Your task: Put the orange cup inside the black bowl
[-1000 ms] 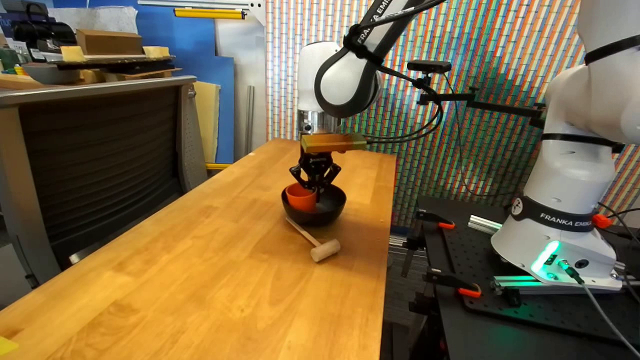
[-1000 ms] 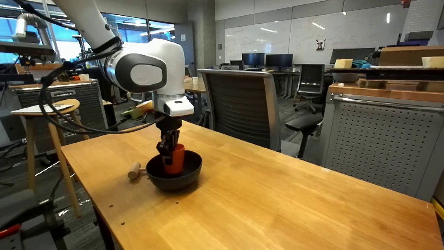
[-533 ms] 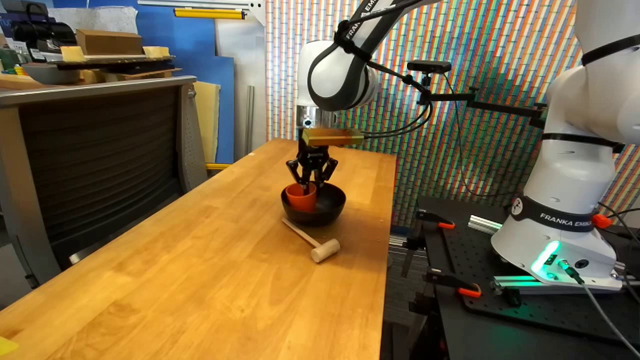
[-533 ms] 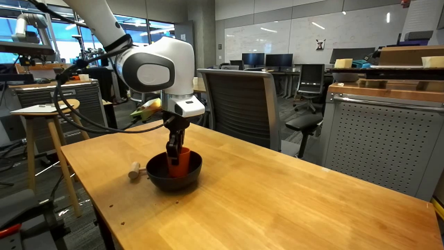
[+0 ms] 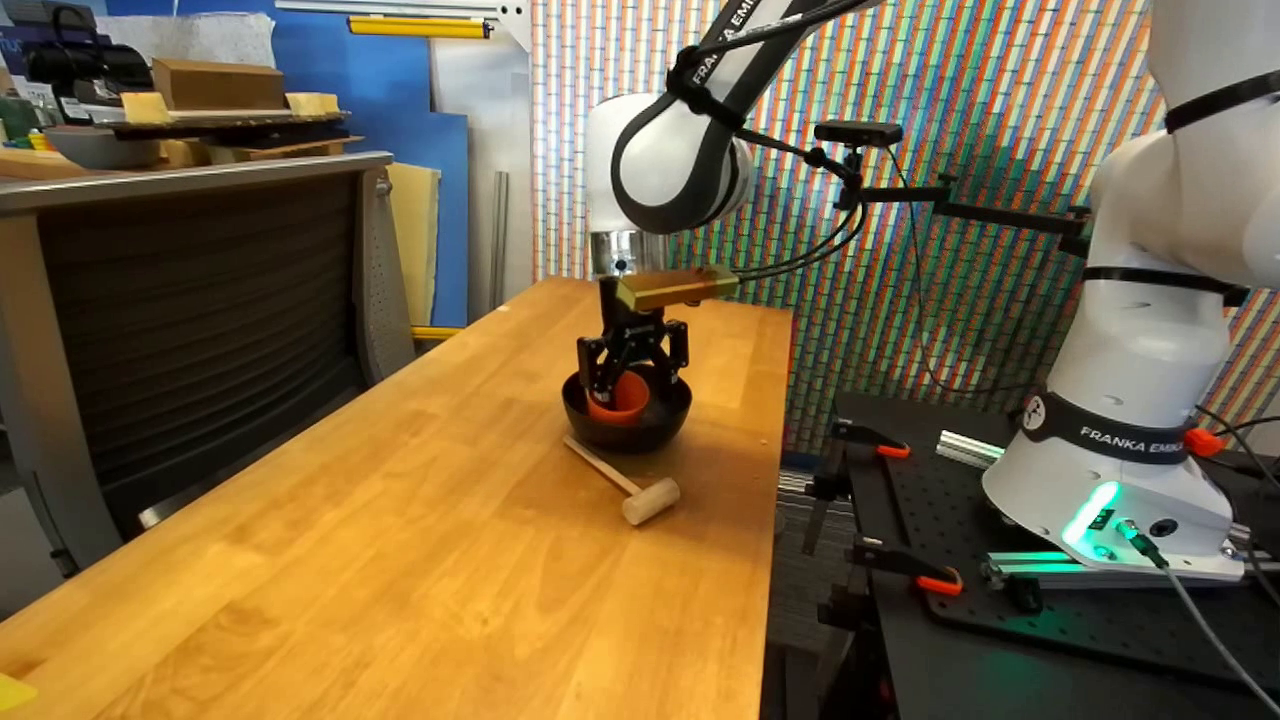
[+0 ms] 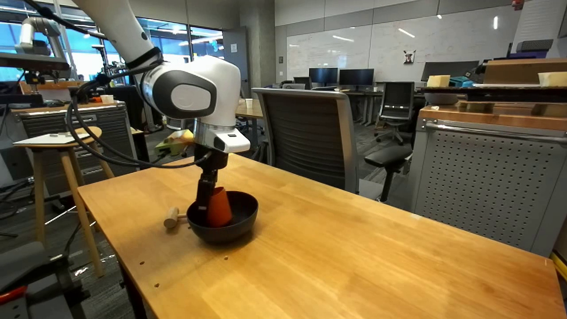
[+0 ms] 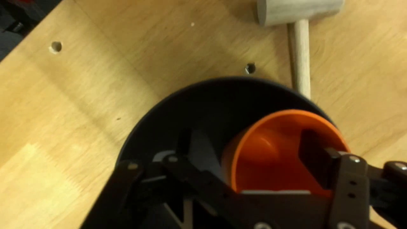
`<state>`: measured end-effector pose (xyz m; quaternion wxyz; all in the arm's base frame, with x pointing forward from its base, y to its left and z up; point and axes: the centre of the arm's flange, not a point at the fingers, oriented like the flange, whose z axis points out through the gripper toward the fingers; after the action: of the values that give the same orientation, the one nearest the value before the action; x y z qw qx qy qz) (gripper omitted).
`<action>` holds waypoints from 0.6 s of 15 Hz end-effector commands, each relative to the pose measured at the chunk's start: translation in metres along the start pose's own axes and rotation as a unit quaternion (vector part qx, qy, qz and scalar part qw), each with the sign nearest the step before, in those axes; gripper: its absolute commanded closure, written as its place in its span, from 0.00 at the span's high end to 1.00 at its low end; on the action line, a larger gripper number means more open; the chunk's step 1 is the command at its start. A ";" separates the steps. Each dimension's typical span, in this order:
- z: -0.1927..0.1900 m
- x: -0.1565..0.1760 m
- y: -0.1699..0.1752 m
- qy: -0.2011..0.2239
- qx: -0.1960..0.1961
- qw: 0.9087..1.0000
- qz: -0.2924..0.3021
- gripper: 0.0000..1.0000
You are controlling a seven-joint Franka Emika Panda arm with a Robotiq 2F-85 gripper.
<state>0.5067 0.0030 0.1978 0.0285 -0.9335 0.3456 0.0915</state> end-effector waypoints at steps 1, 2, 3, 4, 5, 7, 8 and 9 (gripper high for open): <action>-0.026 -0.043 -0.028 0.003 -0.038 0.997 -0.073 1.00; -0.037 -0.054 -0.035 0.009 -0.055 0.994 -0.099 1.00; -0.047 -0.064 -0.042 0.018 -0.067 0.990 -0.120 1.00; -0.056 -0.071 -0.046 0.026 -0.079 0.987 -0.137 1.00; -0.066 -0.077 -0.050 0.032 -0.085 0.984 -0.153 1.00; -0.083 -0.093 -0.057 0.039 -0.092 0.979 -0.179 1.00; -0.091 -0.100 -0.060 0.038 -0.093 0.976 -0.192 1.00; -0.100 -0.109 -0.064 0.036 -0.091 0.974 -0.205 1.00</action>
<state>0.4905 0.0953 0.2792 -0.0468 -0.9802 0.1737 0.0832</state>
